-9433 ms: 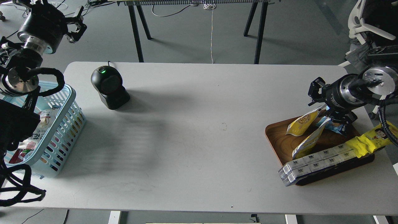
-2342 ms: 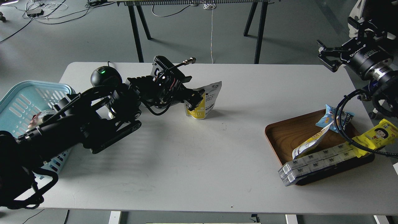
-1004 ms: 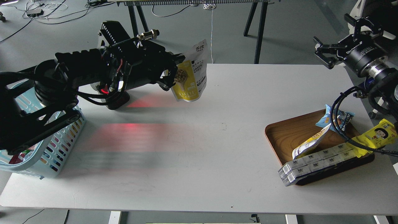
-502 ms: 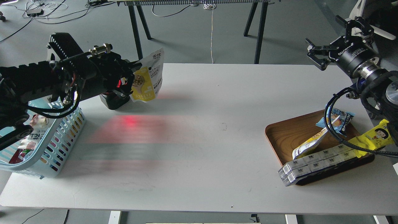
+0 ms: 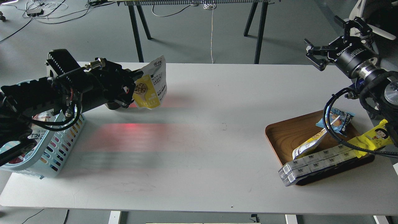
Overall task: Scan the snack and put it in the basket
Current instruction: 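Hold the bag above the scanner and move it toward the basket, then lower the bag into the light-blue basket and release it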
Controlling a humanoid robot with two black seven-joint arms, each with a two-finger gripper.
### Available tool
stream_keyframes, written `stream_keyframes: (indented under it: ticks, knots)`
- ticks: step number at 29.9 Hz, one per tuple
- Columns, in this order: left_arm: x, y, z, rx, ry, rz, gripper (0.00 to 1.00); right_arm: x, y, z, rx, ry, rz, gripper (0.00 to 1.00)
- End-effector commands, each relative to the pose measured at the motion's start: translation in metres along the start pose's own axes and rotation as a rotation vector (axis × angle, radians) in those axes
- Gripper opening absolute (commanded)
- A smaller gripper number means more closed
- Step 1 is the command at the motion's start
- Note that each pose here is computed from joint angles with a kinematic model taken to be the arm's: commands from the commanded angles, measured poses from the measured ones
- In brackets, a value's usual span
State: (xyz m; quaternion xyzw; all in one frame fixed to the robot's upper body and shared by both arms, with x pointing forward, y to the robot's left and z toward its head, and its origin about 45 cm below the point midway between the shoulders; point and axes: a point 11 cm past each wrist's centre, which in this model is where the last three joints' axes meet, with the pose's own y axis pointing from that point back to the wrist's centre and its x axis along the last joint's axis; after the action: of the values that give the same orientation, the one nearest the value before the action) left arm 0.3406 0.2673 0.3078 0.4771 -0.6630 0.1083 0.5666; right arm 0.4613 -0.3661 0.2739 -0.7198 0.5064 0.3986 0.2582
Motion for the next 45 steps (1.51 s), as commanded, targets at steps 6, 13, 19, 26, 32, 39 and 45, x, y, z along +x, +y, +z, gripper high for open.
stream_keyframes:
  ticks: [6, 13, 19, 26, 32, 39, 45]
  knots:
    - [0.000, 0.000, 0.000, 0.002, 0.002, 0.004, 0.01, 0.000, 0.000, 0.000, -0.001, 0.001, 0.001, 0.99]
    - [-0.005, -0.001, -0.007, 0.045, 0.006, -0.014, 0.01, 0.000, 0.000, 0.001, -0.002, 0.000, 0.000, 0.99]
    - [-0.016, 0.002, -0.012, 0.072, 0.009, -0.078, 0.01, 0.000, 0.000, 0.001, -0.003, 0.002, 0.001, 0.99]
    - [-0.028, 0.009, -0.019, 0.095, 0.000, -0.192, 0.01, 0.000, 0.000, 0.001, -0.005, 0.011, 0.002, 0.99]
    - [-0.027, 0.010, -0.023, 0.100, -0.007, -0.232, 0.01, 0.000, 0.000, 0.001, -0.005, 0.011, 0.002, 0.99]
    - [-0.017, 0.010, -0.028, 0.104, -0.025, -0.228, 0.01, -0.001, -0.003, 0.006, -0.012, 0.003, -0.004, 0.99]
    - [-0.006, 0.009, -0.030, 0.107, -0.042, -0.227, 0.01, -0.001, -0.003, 0.006, -0.012, 0.003, -0.004, 0.99]
